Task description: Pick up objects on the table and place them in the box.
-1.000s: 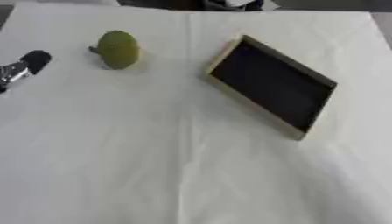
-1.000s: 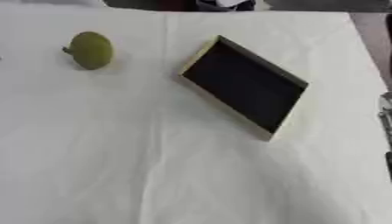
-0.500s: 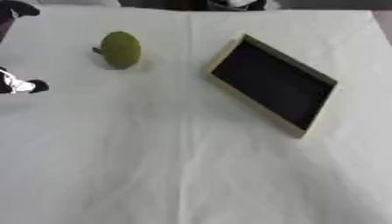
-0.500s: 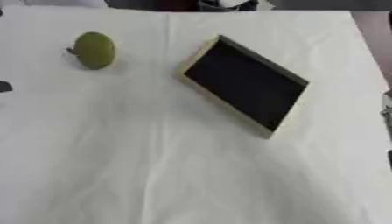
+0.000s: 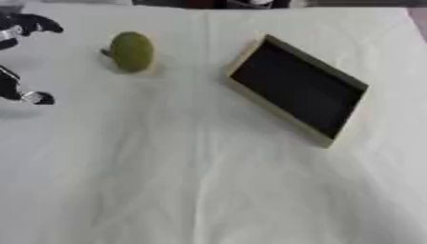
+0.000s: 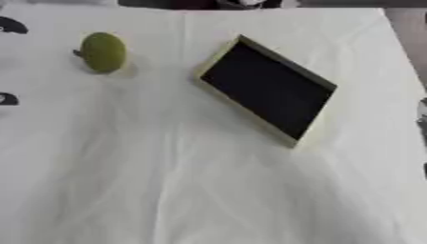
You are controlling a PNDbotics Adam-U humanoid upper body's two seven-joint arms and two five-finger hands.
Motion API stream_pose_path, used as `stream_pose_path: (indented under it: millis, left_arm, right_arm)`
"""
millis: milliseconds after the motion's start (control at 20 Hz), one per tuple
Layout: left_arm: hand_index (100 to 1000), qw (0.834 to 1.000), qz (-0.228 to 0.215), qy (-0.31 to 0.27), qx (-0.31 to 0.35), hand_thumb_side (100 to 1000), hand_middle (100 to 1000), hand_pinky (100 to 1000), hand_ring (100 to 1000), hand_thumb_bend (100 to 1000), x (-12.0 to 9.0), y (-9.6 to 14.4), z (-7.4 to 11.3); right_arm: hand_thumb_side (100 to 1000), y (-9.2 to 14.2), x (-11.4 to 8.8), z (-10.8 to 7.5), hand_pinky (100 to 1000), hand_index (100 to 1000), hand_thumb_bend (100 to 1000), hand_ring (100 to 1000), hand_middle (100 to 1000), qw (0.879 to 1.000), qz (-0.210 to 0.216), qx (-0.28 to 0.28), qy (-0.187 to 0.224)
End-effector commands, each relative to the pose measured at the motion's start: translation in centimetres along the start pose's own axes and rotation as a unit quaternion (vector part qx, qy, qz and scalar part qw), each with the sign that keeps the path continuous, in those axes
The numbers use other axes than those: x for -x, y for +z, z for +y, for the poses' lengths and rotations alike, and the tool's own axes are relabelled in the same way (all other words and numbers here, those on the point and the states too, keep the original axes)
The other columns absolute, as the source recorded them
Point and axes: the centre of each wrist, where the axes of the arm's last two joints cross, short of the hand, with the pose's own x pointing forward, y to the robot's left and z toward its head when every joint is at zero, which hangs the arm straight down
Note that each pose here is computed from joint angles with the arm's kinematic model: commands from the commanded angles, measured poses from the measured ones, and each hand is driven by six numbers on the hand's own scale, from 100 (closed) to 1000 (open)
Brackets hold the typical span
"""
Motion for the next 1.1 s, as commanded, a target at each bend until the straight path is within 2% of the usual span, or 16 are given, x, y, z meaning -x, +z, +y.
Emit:
stream_pose_path:
  millis: [50,600,800,1050,1100]
  left_arm:
    - [977,1.000,0.007,-0.013,0.001,100,959,954,986,671,0.2,-0.5,1.1]
    - [977,1.000,0.001,-0.012,0.011,100,956,945,979,630,-0.5,-4.4,1.2]
    - [973,1.000,-0.011,-0.013,0.009,100,951,939,973,607,-1.1,-5.2,1.3]
    - [966,1.000,-0.005,-0.015,-0.007,100,932,919,956,592,-1.5,-6.1,1.3]
    - [956,1.000,-0.001,-0.017,-0.013,100,905,903,937,587,-1.5,-6.3,1.3]
  right_arm:
    - [744,-0.5,-0.8,-0.5,850,775,100,721,689,1.000,-0.019,-0.005,0.005]
    - [749,-0.7,-0.9,-0.2,850,775,100,721,688,1.000,-0.021,-0.007,-0.003]
    - [749,-0.7,-1.0,-0.1,850,774,100,720,687,1.000,-0.022,-0.008,-0.006]
    - [752,-0.8,-1.1,0.1,850,773,100,718,684,1.000,-0.024,-0.010,-0.011]
    - [754,-0.8,-1.1,0.1,850,773,100,718,684,1.000,-0.024,-0.010,-0.012]
